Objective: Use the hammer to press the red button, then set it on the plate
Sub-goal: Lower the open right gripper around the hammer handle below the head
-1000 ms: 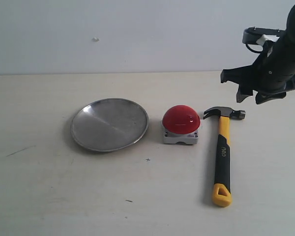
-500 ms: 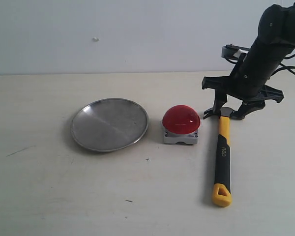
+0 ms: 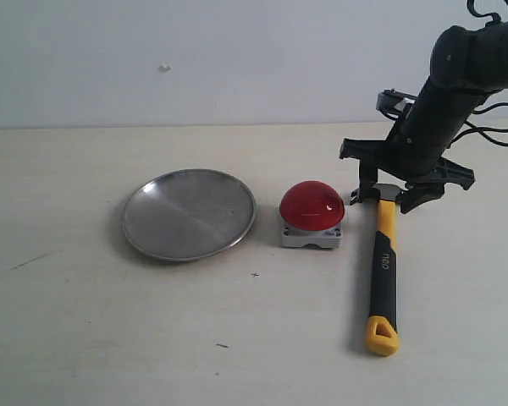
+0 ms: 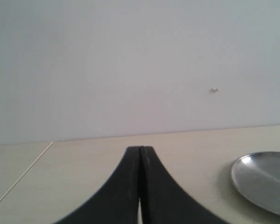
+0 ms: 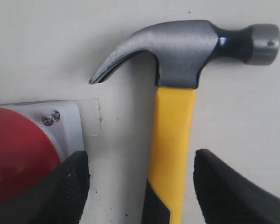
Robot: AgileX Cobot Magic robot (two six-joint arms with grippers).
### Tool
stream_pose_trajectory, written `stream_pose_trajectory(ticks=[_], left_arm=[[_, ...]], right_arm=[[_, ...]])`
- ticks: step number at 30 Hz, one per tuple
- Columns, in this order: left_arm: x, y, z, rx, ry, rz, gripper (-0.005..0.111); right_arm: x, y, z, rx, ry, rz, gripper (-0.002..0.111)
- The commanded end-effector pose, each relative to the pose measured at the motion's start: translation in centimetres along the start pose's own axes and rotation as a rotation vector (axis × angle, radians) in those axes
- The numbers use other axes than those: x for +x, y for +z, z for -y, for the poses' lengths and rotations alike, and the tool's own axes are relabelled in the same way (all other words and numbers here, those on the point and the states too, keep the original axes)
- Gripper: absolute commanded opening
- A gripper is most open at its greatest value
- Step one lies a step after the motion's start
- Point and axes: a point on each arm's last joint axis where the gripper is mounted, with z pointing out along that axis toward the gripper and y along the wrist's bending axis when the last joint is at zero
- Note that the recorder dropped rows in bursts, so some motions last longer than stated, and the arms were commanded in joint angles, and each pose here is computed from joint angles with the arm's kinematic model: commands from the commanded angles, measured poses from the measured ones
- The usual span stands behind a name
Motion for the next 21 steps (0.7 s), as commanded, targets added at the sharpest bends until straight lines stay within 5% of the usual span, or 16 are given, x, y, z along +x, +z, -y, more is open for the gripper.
stream_pose_trajectory(ticks=[1, 21], left_arm=[[0.0, 0.0, 0.0, -0.002, -0.008, 0.006, 0.0], [0.0, 0.0, 0.0, -0.002, -0.008, 0.006, 0.0]], right_arm=[[-0.6, 0.2, 0.2, 0.042, 0.001, -0.001, 0.064], [-2.1, 3.8, 0.4, 0.105, 0.024, -0.046, 0.062]])
